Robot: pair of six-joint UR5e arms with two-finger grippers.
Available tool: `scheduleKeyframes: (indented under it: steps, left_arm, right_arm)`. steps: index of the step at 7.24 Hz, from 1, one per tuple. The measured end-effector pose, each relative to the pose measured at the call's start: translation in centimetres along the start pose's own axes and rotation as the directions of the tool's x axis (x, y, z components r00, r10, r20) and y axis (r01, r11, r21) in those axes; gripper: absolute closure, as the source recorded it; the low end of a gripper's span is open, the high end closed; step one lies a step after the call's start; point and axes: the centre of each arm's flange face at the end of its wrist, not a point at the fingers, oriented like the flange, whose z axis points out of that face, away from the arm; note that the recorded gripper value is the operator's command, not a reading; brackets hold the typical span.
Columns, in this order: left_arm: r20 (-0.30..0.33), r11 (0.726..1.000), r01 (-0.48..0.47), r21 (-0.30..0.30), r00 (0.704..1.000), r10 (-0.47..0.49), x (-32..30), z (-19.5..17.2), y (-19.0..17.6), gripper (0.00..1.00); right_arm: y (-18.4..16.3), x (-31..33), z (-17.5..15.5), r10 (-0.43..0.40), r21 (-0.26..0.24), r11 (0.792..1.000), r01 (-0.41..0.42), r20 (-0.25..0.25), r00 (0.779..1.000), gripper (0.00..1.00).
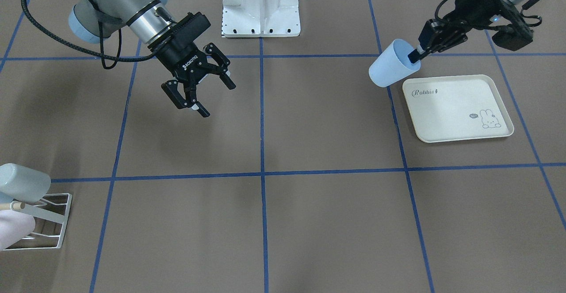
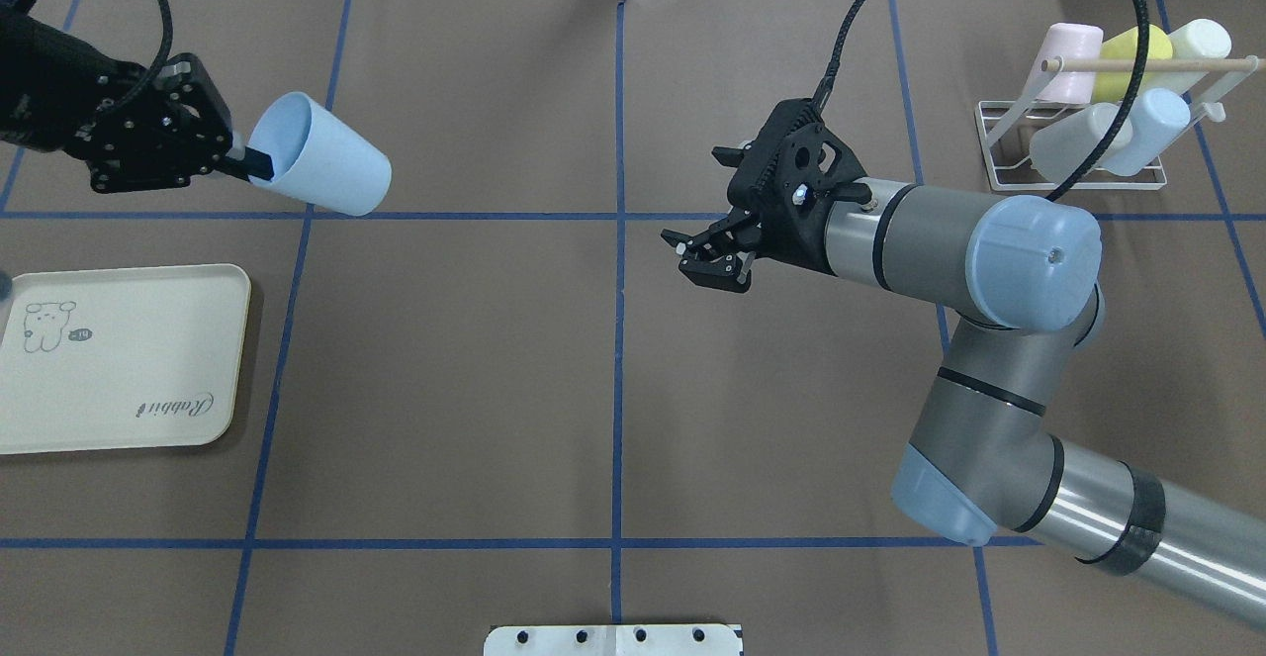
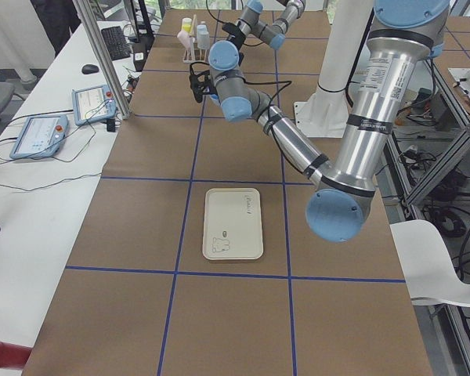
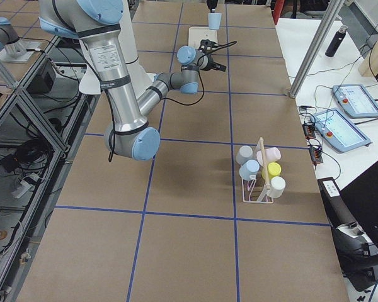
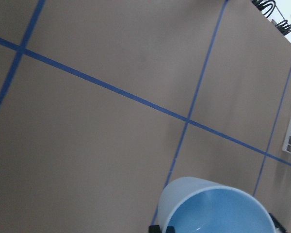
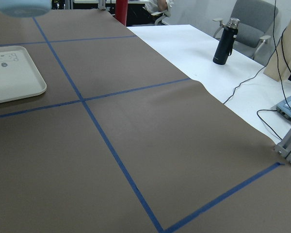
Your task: Transfer IKEA cup to right arm and place on rack
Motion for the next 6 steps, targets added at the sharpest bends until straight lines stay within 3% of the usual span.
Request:
scheduleKeyframes:
  steps: [1, 4, 6]
  left_arm:
    - [-0.029, 0.999, 0.029, -0.026, 0.999, -0.030, 3.0, 0.6, 1.3, 1.00]
    - [-0.048, 0.995, 0.028, -0.097, 0.998, -0.033, 8.2, 4.4, 3.5, 1.00]
    - [-0.049, 0.993, 0.015, -0.120, 0.999, -0.021, 9.7, 5.7, 4.2, 1.00]
  right_arm:
    - [-0.4, -0.7, 0.3, -0.034, 0.032, 0.999, 0.034, 0.010, 0.999, 0.01]
    - [-1.4, -3.2, -0.5, -0.109, 0.197, 0.975, 0.106, 0.003, 0.994, 0.01]
    - [-1.7, -4.3, -0.7, -0.109, 0.237, 0.966, 0.103, 0.009, 0.994, 0.01]
